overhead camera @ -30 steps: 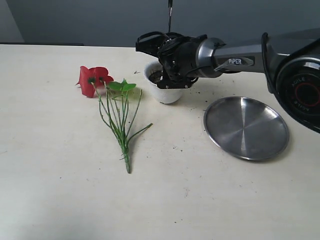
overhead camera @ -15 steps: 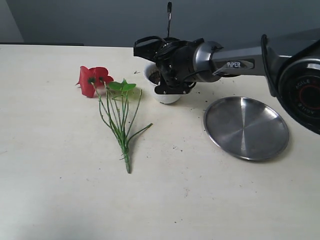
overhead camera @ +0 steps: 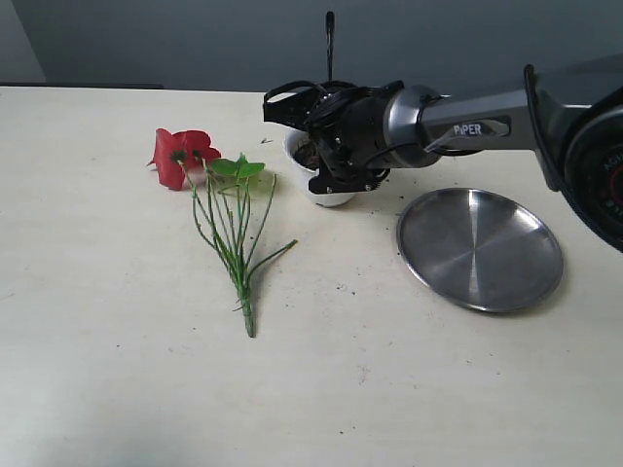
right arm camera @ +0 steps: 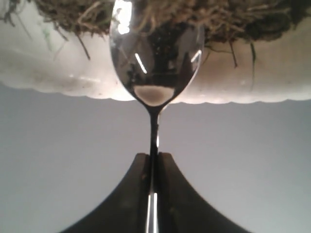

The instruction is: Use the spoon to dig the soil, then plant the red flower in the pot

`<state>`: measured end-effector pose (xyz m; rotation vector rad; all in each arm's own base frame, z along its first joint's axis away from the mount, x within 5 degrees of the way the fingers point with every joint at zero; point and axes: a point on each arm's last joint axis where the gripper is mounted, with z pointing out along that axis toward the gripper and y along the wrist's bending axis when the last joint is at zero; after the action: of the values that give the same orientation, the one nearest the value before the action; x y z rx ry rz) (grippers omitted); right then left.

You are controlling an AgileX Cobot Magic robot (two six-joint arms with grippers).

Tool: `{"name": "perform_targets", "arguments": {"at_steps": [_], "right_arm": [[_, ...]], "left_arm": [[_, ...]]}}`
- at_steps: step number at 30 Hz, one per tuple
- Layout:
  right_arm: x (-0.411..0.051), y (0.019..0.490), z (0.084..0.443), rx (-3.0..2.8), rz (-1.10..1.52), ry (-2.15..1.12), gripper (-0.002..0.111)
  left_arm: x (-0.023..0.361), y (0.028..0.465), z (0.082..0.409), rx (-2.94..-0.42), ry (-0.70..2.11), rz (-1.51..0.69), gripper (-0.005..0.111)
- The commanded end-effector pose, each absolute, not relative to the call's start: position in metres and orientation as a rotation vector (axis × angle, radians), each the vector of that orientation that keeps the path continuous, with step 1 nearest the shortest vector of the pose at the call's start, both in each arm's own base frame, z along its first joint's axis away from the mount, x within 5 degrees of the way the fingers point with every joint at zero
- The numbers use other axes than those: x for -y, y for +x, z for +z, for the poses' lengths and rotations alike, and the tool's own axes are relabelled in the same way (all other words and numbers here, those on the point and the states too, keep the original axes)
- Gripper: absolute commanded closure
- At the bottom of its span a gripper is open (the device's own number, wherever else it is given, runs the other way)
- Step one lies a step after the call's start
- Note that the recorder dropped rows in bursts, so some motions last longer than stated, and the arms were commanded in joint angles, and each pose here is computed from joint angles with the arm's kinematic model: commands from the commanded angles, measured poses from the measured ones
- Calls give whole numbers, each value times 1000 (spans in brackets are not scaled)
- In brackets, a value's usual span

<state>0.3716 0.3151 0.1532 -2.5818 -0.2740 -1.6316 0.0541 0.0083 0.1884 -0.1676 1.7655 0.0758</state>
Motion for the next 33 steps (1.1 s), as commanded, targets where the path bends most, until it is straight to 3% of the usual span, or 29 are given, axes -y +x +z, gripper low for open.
{"name": "perform_targets", "arguments": {"at_steps": [1,22,33], "right_arm": [[-311,371,160,263,-1704,-2582,109],[-316,386,190,197,-1714,-2469,109],[-311,396,170,225,-1700,-2525,109]], "left_arm": [[-8,54,187,-1761,-164,77,106],[-8,54,187,-1761,-164,77,106],[-8,54,187,-1761,-164,77,106]]}}
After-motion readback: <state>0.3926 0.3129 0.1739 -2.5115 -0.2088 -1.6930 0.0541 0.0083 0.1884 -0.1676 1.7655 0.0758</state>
